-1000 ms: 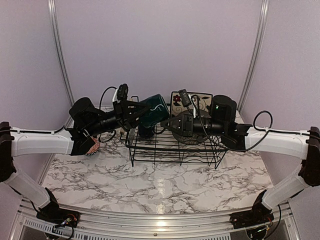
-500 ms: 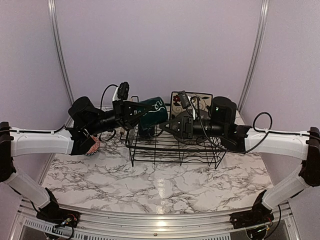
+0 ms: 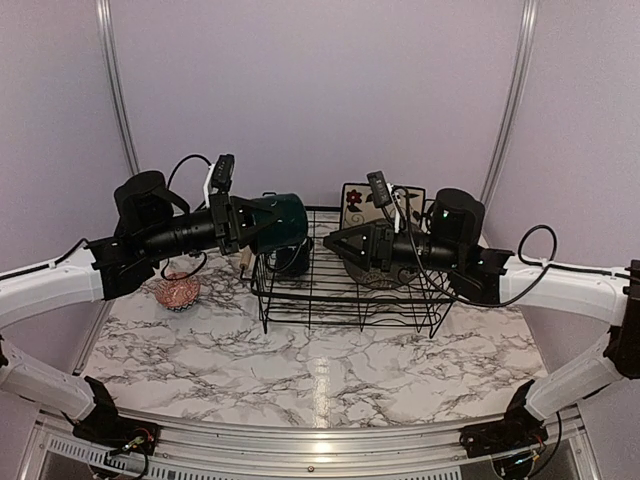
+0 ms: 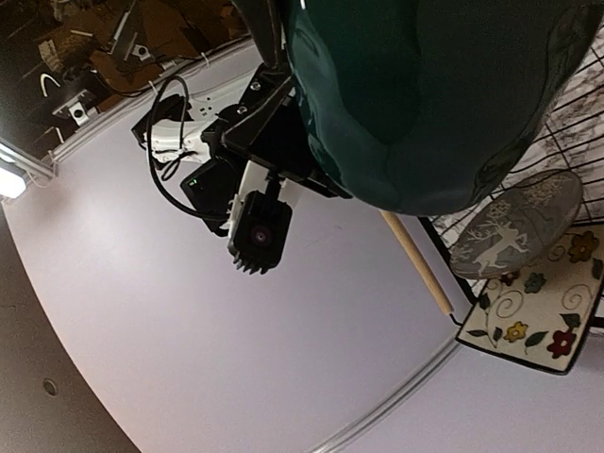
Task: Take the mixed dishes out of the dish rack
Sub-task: Pass from the right arm to the left, then place the cup at the corner of the board.
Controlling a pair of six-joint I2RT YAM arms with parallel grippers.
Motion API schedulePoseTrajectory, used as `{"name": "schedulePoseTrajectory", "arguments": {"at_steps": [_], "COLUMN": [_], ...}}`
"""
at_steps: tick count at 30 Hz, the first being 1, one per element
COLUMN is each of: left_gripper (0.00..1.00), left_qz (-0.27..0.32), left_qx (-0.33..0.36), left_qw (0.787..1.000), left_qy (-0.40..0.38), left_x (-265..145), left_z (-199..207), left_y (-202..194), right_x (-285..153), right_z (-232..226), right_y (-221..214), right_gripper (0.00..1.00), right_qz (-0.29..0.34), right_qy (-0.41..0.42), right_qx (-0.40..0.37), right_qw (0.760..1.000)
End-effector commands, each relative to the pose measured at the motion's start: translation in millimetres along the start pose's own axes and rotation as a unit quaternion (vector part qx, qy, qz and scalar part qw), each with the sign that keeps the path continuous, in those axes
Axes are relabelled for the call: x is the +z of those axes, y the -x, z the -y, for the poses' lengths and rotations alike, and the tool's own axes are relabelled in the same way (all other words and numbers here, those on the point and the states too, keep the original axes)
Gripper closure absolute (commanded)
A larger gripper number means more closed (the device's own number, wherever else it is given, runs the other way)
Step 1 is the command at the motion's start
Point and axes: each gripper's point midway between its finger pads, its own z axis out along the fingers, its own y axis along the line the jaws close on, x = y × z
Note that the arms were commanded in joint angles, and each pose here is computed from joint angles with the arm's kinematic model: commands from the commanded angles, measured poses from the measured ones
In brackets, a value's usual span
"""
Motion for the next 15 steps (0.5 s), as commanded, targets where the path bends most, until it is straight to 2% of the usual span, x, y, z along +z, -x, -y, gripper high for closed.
{"name": "schedulePoseTrajectory", "arguments": {"at_steps": [1,4,8,10,15], "left_gripper": [1.0,1.0,1.0,1.0,1.0], "left_qz": [0.068,0.091,0.103,0.099,0.078], "left_qx": [0.117,0.157,0.192,0.203,0.209], "left_qw": [0.974,0.928,0.849,0.81,0.731], "left_qy": [0.179,0.325,0.481,0.542,0.645], "left_x": [-43.6,-85.4,-143.1,-168.7,-220.7], "left_z": [-5.5,-30.7,-55.7,-64.0,-86.7], "left_y": [48.0,64.6,76.6,78.9,75.2], "right_x": [-4.4,-4.5,-3.1,-2.9,-2.0], "right_z": [0.4,2.8,5.7,7.7,11.0], "right_y": [11.7,12.1,12.4,12.7,15.1], "right_gripper": [0.36,0.36,0.35,0.35,0.35], "right_qz": [0.012,0.012,0.01,0.007,0.006], "right_qy": [-0.019,-0.024,-0.029,-0.034,-0.042], "right_qx": [-0.018,-0.019,-0.019,-0.019,-0.023], "right_qw": [1.0,0.999,0.999,0.999,0.999]}}
